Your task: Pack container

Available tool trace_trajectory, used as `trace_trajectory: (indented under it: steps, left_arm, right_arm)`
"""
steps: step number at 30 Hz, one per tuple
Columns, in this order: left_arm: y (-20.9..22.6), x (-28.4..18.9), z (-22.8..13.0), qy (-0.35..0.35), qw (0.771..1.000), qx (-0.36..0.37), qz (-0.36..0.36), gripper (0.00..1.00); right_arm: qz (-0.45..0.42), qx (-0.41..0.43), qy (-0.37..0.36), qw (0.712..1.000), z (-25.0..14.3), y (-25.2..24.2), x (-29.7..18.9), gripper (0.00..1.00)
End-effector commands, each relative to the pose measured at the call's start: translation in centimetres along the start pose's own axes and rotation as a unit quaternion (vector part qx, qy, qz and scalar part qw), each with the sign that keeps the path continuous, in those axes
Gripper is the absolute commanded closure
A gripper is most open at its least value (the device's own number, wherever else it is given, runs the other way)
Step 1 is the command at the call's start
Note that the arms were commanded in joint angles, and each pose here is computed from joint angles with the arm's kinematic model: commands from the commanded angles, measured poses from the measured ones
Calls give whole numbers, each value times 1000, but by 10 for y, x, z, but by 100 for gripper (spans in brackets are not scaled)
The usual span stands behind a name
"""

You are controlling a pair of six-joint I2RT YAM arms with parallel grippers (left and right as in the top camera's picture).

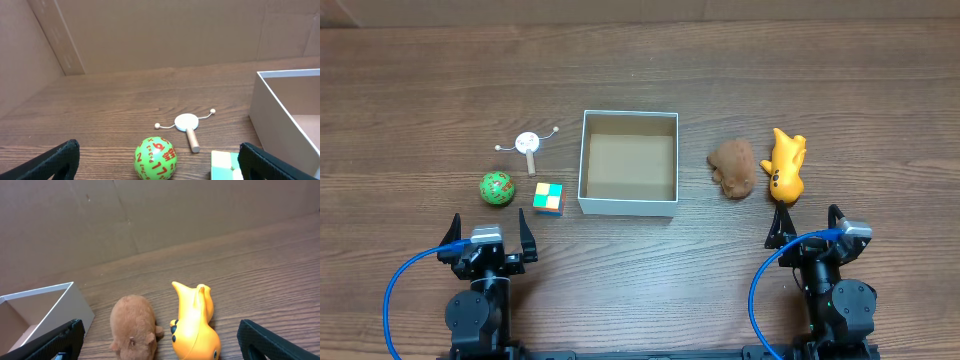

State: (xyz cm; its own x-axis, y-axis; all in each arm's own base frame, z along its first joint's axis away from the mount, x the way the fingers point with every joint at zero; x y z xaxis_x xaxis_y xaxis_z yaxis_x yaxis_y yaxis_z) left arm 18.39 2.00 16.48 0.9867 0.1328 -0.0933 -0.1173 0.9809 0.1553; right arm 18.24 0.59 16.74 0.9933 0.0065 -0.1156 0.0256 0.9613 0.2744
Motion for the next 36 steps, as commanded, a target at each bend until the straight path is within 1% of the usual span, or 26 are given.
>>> trace_trajectory:
  steps: [1,18,21,25,28,32,35,36]
  left_arm:
    - [-3,1,-3,0,1000,10,-9,0]
    - [-3,1,-3,0,1000,10,-9,0]
    - [-3,1,-3,0,1000,10,-9,0]
    - [-3,1,-3,0,1000,10,-9,0]
    - [-3,1,-3,0,1000,10,-9,0]
    - [-3,1,-3,0,1000,10,-9,0]
    - [-3,1,-3,0,1000,10,-9,0]
    - [-3,1,-3,0,1000,10,-9,0]
  right_arm:
    - [1,-3,-10,1000,4,0,-1,0]
    - [4,-1,-19,1000,7,1,-1,0]
    - [4,5,-19,1000,9,2,-2,0]
    - [3,42,-3,999,13,3,-6,0]
    - [2,42,7,999,21,6,-12,0]
    - [-4,40,7,999,43,11,-17,0]
    - [-27,36,30,999,64,14,-17,0]
    - [-38,26,54,997,76,17,-13,0]
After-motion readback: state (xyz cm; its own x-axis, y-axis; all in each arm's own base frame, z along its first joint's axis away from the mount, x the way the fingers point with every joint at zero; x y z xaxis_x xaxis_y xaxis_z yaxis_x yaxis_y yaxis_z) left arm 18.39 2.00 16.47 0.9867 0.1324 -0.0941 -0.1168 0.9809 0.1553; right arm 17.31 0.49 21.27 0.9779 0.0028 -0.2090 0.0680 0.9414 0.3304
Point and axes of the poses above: each gripper's point midway between its finger pads, its own x axis out along the fingers, its own y axis along the line the jaws close on, z = x × y, the point moved 6 cm from there along -x, back along the fingers, and after that the axes turned 2 degrees about x, right-handed, at the moved point
